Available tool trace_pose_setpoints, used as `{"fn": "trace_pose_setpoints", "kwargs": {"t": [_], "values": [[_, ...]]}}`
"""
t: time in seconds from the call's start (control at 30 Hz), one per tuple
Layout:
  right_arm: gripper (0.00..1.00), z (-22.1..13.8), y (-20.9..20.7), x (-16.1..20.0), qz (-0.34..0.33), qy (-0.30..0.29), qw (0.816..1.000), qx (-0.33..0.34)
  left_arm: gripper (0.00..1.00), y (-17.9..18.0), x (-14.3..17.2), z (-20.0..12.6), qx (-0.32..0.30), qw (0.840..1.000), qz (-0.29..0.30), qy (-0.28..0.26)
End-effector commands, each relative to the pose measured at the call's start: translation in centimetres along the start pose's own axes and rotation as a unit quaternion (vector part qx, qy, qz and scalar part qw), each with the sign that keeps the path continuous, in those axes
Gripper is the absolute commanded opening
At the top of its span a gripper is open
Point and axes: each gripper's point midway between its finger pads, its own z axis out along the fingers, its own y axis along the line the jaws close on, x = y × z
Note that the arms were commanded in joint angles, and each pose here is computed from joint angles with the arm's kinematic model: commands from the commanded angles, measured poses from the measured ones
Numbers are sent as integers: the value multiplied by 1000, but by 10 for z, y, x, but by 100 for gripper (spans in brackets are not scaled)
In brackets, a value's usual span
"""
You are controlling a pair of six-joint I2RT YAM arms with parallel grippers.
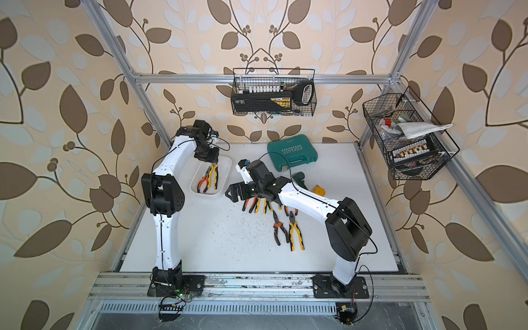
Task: Take the pliers out of the storage box
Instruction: Pick up the pliers from the storage box, then place the pliers at the center of the board.
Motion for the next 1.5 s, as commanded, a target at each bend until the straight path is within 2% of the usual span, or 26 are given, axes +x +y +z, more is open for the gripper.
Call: {"fn": "trace_pose_setpoints", "kwargs": {"t": [0.0, 0.43, 0.7, 1.0, 1.2, 1.33, 1.47], "values": [[100, 7, 7, -9, 4, -6, 1000, -18, 0, -8, -8, -43, 24, 999, 22, -29], [100, 15, 8, -25, 21, -24, 999, -35, 0, -23, -13, -89, 54, 996, 40, -64], [100, 21, 6, -56, 36, -56, 997, -46, 0, -34, -8, -120, 74, 993, 45, -81], [100, 32, 2, -83, 38, -85, 995, -47, 0, -63, 2, -153, 144, 984, 37, -96], [99, 46, 5, -106, 19, -95, 994, -46, 0, -84, 12, -159, 204, 975, 21, -82], [94, 53, 6, -116, 14, -97, 994, -42, 0, -94, 15, -162, 234, 969, 12, -76], [82, 56, 6, -120, 14, -98, 994, -43, 0, -97, 18, -160, 241, 968, 7, -70]]}}
